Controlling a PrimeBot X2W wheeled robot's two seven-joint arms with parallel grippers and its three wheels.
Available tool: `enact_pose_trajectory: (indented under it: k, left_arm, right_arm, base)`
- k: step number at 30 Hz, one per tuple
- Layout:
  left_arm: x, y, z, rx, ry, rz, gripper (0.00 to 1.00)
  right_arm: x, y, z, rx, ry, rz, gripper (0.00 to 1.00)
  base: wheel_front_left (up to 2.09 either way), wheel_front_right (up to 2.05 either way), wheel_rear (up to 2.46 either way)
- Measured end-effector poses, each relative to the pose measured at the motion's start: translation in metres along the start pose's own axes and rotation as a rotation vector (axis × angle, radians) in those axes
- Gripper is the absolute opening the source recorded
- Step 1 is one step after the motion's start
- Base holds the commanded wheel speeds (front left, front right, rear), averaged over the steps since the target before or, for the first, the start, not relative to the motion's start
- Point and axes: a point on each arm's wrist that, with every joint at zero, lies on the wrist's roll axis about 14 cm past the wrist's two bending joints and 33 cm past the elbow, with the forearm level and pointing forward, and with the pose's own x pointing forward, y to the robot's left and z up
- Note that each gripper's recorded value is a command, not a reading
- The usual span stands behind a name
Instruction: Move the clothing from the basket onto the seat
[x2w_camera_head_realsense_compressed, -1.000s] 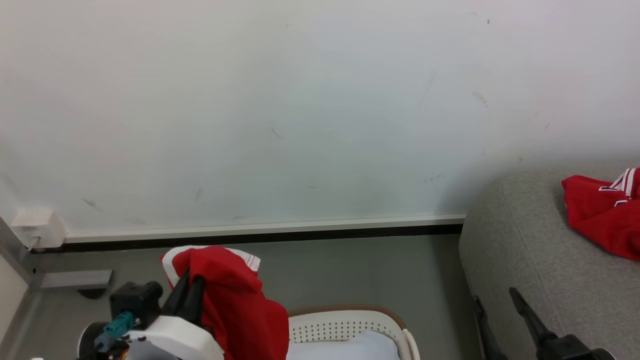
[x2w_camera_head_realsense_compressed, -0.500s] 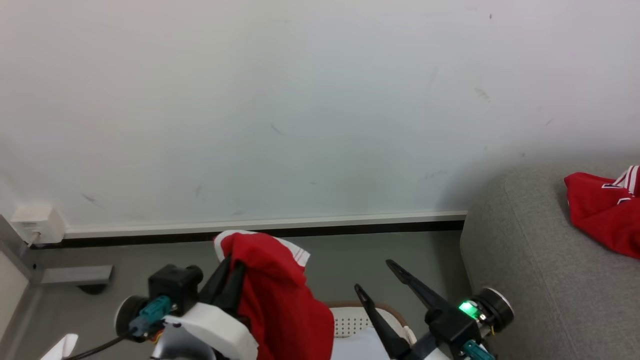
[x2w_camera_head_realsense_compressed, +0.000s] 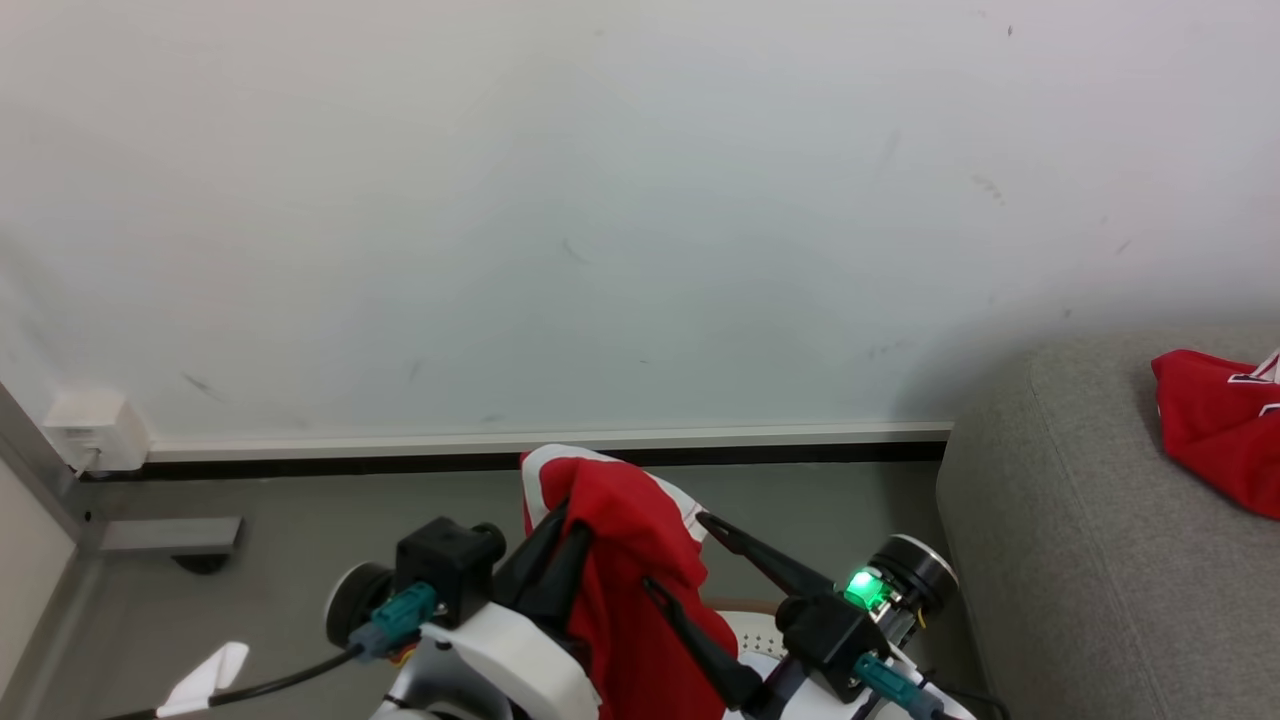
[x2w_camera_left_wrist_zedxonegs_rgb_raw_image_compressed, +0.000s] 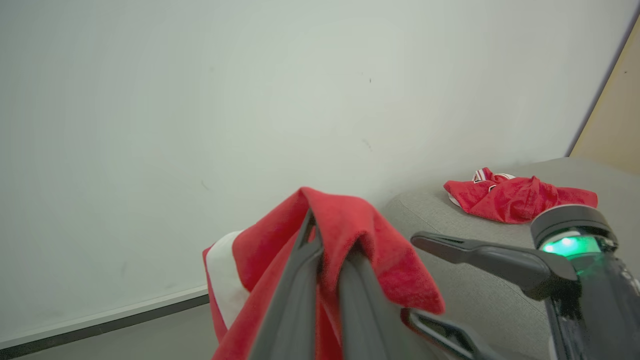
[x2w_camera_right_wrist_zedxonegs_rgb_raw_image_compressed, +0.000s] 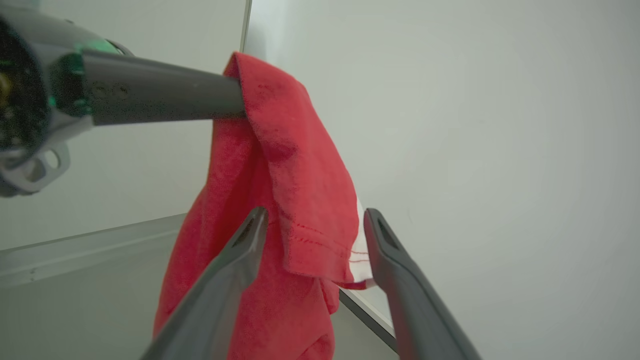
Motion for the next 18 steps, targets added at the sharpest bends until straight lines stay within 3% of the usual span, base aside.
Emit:
enact_pose_trajectory:
  k: [15, 16, 17, 18]
  left_arm:
    - [-0.001, -0.043, 0.014, 0.001, -0.017, -0.139, 0.00]
    - [-0.001, -0.045, 0.015, -0.001, -0.018, -0.143, 0.00]
    - [-0.002, -0.047, 0.015, -0.001, -0.019, -0.146, 0.00]
    - [-0.002, -0.047, 0.016, -0.001, -0.020, -0.148, 0.00]
  right_arm:
    - [0.003, 0.006, -0.020, -0.047, 0.077, 0.042, 1.00]
    - [0.003, 0.007, -0.020, -0.047, 0.076, 0.045, 0.67]
    - [0.003, 0.007, -0.019, -0.042, 0.074, 0.044, 0.23]
    - [0.003, 0.007, -0.018, -0.038, 0.071, 0.043, 0.00]
  base:
    - [0.00, 0.00, 0.00]
    - [0.00, 0.00, 0.00]
    - [0.00, 0.00, 0.00]
    - [0.00, 0.00, 0.00]
